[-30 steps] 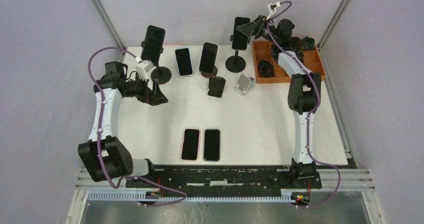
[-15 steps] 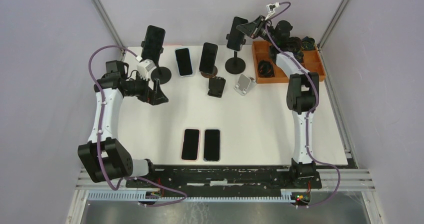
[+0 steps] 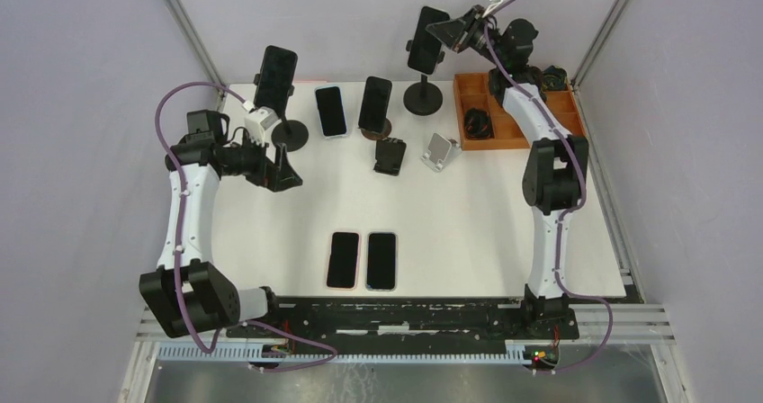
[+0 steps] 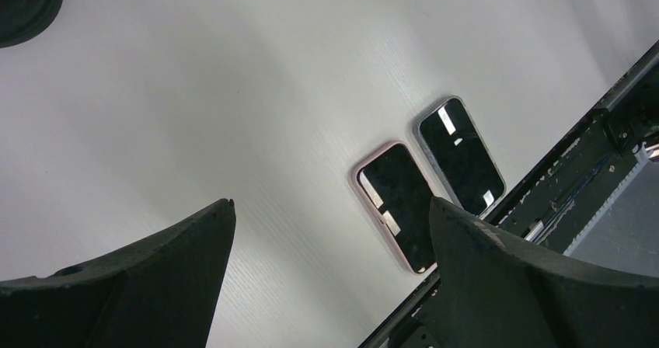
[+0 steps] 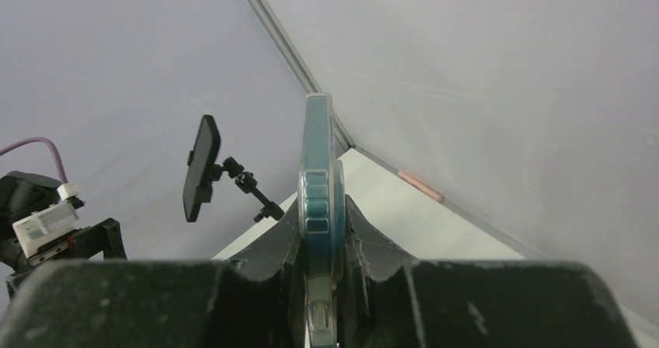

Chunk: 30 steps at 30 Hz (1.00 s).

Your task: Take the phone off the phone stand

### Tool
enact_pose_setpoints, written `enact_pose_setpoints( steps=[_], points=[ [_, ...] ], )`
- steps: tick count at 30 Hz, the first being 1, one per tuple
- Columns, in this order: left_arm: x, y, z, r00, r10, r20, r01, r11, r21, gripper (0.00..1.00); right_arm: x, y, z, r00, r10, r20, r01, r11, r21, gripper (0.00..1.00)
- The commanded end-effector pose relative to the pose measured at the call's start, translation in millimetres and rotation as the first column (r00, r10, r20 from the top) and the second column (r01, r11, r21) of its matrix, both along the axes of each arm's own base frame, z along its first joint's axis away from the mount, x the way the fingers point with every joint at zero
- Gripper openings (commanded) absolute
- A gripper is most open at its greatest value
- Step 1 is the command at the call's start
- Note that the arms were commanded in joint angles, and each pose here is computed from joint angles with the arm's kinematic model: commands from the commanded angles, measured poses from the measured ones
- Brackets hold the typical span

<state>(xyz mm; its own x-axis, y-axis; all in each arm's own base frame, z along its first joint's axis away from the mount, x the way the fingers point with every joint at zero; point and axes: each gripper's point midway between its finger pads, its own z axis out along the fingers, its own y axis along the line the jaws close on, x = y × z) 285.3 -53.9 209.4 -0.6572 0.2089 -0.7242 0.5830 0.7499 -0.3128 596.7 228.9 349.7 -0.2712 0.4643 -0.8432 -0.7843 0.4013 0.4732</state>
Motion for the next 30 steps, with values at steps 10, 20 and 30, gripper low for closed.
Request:
enact_pose_setpoints(
  steps=[10, 20, 30],
  points=[
    [-20, -16, 65, 0.983, -0.064, 0.171, 0.069, 0.997, -0.021, 1.0, -185, 19, 188, 0.932, -0.008, 0.363, 0.039, 0.996, -0.077, 0.0],
    [-43, -40, 95, 0.948, -0.163, 0.272, 0.196, 0.975, -0.101, 1.0, -300, 64, 175, 0.933, 0.211, 0.292, -0.24, 0.968, 0.067, 0.0],
    [-78, -69, 118, 0.871, -0.272, 0.409, 0.381, 0.899, -0.214, 1.0, -362, 120, 155, 0.864, 0.46, 0.203, -0.503, 0.802, 0.324, 0.0]
  ],
)
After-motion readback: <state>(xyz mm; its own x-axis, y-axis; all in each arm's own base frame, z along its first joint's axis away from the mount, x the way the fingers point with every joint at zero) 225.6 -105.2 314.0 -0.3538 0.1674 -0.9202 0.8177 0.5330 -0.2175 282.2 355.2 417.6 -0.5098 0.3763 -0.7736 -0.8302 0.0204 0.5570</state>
